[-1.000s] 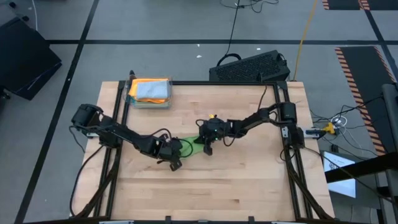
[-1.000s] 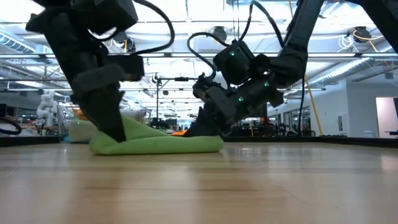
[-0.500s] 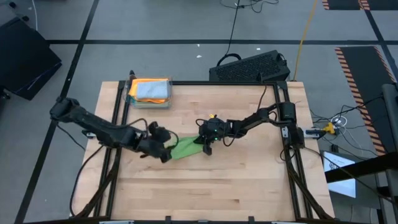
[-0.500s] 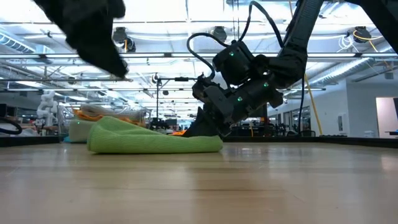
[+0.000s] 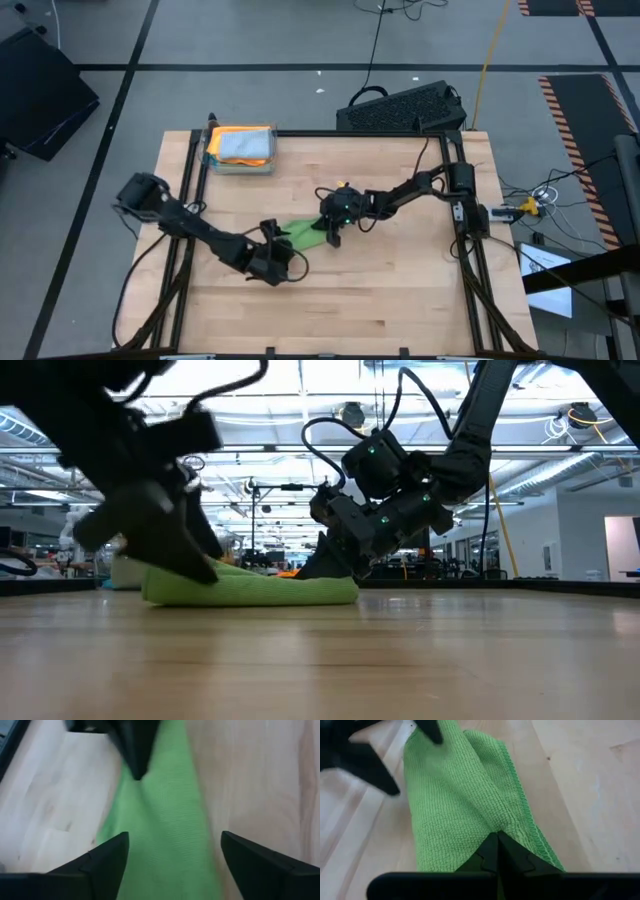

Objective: Fold microfiber towels
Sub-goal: Stack the green microfiber cloth on top of the gray microfiber cloth

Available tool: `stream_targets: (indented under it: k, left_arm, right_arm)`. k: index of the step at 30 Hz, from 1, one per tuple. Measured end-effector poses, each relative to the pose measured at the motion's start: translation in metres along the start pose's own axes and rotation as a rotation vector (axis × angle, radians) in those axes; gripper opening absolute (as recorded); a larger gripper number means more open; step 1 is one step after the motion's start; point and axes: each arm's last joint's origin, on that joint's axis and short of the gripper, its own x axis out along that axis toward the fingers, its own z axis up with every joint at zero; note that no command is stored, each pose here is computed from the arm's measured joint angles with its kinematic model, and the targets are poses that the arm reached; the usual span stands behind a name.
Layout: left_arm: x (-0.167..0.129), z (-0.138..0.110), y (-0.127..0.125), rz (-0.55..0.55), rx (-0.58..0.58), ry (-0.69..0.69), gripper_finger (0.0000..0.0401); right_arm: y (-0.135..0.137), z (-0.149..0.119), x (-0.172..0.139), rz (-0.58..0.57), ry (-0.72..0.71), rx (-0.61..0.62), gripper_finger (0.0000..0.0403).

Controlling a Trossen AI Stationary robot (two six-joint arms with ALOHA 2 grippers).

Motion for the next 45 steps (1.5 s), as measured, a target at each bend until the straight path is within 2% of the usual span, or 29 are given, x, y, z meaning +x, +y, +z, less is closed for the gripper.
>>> stream_targets:
  k: [6, 12, 22, 32, 34, 38, 42, 45]
  left_arm:
    - [0.025, -0.004, -0.008, 0.010, 0.049, 0.002, 0.0359]
    - [0.040, -0.006, 0.004, 0.010, 0.009, 0.077, 0.0342]
    - [0.057, -0.007, 0.031, -0.028, -0.019, 0.207, 0.0236]
    - [0.063, -0.006, 0.050, -0.046, 0.070, 0.243, 0.0025]
    - [0.058, -0.004, 0.054, -0.024, 0.124, 0.233, 0.0017]
    - [0.043, -0.005, 0.068, 0.061, 0.227, 0.256, 0.0029]
    - [0.022, 0.007, 0.094, 0.141, 0.244, 0.228, 0.0018]
    - [0.008, 0.012, 0.115, 0.187, 0.232, 0.210, 0.0013]
  right_arm:
    - [-0.005, 0.001, -0.001, -0.010, -0.003, 0.017, 0.0000]
    - [-0.007, 0.001, -0.002, 0.008, 0.002, 0.032, 0.0000]
    - [-0.011, 0.002, -0.003, 0.046, 0.002, 0.036, 0.0000]
    - [-0.008, 0.013, -0.015, 0.071, -0.007, 0.028, 0.0000]
    - [-0.005, 0.021, -0.024, 0.013, -0.008, 0.015, 0.0001]
    - [0.002, 0.040, -0.054, -0.138, 0.002, -0.069, 0.0008]
    - [0.014, 0.054, -0.088, -0.272, 0.021, -0.148, 0.0016]
    - [0.025, 0.058, -0.115, -0.325, -0.039, -0.196, 0.0018]
